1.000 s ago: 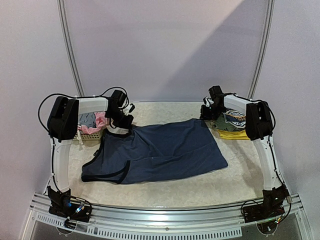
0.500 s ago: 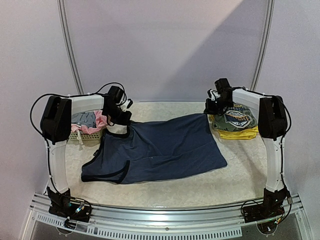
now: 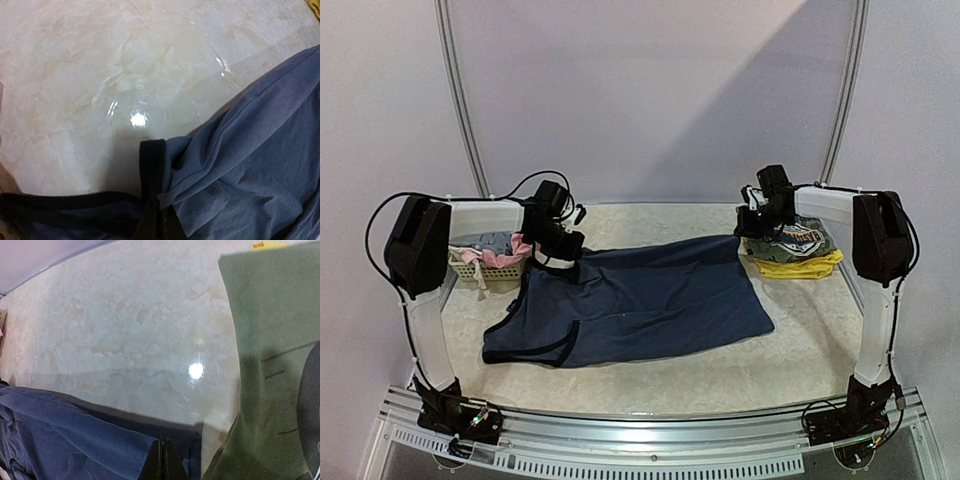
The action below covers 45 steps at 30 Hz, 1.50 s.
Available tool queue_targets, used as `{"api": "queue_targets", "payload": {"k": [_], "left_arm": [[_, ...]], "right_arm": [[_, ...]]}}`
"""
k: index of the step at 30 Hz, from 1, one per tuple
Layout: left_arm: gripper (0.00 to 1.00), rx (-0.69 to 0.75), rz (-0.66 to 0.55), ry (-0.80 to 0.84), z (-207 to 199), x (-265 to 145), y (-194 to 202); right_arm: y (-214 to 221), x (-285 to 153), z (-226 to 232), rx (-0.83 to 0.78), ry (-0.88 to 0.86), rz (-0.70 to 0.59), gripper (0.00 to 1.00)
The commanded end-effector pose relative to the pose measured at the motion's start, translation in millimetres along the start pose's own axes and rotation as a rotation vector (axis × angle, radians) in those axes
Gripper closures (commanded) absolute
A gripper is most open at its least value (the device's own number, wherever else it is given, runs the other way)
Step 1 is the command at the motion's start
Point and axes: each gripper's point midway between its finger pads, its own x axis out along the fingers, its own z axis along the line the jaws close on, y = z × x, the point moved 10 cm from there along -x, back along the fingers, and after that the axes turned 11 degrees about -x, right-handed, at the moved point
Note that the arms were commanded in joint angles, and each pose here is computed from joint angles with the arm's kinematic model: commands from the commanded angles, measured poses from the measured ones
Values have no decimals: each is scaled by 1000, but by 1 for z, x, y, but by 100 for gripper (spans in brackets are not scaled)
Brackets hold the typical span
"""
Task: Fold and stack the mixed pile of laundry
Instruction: Fold the 1/3-folded tank top at the center of the board.
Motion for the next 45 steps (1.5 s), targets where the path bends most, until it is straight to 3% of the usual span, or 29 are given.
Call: {"api": "queue_targets", "payload": {"k": [1,13,35,38,42,45], "left_arm": [[100,4,-78,-24,-12,-18,11],[100,44,-87,-94,-28,-32,56],[100,119,-78,-220,-47,-43,103],[92,109,-68,-229,-47,-42,113],[73,101,-65,-217,-53,-49,127],[62,90,-99,-181,-62,-70,128]], "right_arm": [[0,-17,2,-41,35,-45,100],[24,-25,0,-37,43,-28,100],[74,-33,-3,9,62,46,95],[80,-35,-1,14,60,62,84],[84,-40,3,14,53,74,70],[79,-52,12,0,38,49,68]]}}
